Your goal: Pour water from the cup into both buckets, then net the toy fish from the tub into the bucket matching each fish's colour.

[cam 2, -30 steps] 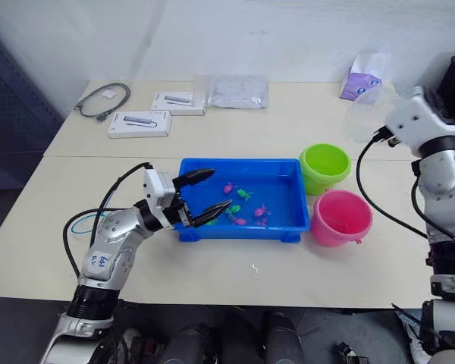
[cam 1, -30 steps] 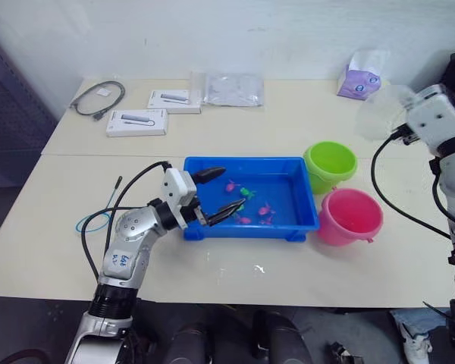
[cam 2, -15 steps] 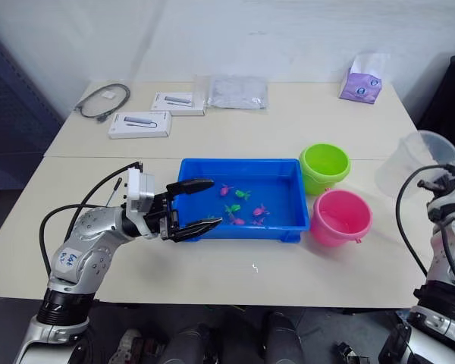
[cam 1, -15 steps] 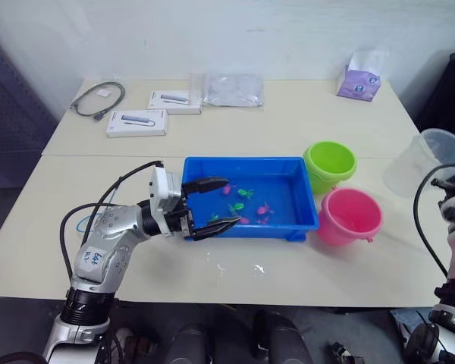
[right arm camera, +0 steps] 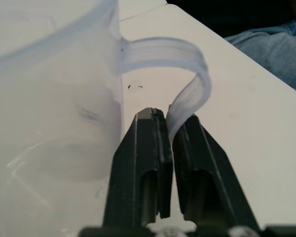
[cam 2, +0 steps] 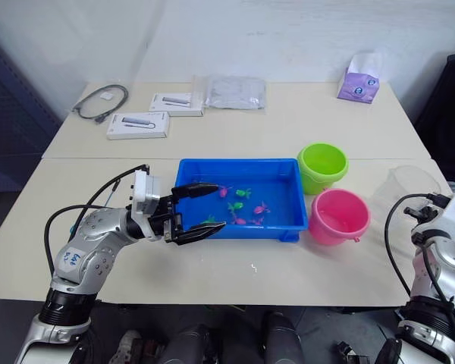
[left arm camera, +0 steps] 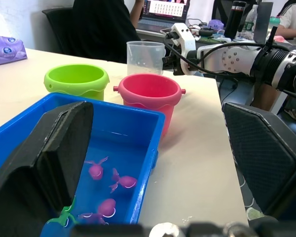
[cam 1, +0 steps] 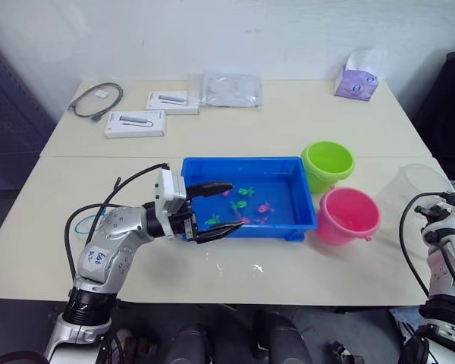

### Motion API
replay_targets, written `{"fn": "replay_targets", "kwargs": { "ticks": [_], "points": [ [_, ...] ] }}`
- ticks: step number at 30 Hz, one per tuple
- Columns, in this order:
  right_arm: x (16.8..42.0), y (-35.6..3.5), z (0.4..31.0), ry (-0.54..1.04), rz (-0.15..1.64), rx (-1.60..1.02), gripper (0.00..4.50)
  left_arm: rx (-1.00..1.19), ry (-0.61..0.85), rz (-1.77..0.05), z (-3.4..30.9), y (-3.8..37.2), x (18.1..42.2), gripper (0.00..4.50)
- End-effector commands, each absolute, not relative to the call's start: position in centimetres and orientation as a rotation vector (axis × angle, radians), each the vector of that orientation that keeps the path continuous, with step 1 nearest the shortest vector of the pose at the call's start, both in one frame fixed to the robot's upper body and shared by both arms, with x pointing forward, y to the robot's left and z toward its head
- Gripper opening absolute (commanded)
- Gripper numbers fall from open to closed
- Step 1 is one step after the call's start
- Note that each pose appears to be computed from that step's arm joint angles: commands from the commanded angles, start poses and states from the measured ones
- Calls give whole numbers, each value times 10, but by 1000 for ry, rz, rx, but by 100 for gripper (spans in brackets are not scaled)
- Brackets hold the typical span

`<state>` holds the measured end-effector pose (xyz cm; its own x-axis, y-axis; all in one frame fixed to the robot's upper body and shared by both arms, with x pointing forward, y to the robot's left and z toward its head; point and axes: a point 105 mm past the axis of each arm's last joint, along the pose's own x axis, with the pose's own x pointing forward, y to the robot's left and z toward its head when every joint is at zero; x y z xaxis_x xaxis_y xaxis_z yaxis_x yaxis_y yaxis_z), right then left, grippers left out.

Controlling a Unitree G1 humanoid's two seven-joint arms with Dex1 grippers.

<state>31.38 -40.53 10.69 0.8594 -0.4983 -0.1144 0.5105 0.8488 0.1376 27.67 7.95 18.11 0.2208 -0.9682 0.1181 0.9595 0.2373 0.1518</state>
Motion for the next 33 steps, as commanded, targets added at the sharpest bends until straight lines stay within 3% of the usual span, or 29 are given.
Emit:
{"fn": "replay_targets", "kwargs": {
  "ticks": [1,5,6,13,15,19,24,28,33],
  "points": [
    [304,-404,115,53,-525,125,211,86,-233,-1358,188,78,271,450],
    [283,-401,113,90,-509,130,425,96,-211,-1357,184,84,272,450],
    [277,-398,114,99,-492,132,445,100,-204,-1356,184,86,273,450],
    [225,-384,121,171,-406,95,445,145,-152,-1281,176,112,278,450],
    [217,-366,137,108,-254,70,445,153,-148,-1234,176,124,278,450],
    [196,-308,201,-265,180,2,445,198,-130,-1082,174,160,280,450],
    [191,-260,203,-238,574,-180,445,351,-135,-694,169,241,283,450],
    [206,-228,196,-271,796,-272,445,345,-92,-412,157,304,267,450],
    [213,-189,190,-365,1010,-322,445,306,55,-89,121,368,212,450]
  ]
}}
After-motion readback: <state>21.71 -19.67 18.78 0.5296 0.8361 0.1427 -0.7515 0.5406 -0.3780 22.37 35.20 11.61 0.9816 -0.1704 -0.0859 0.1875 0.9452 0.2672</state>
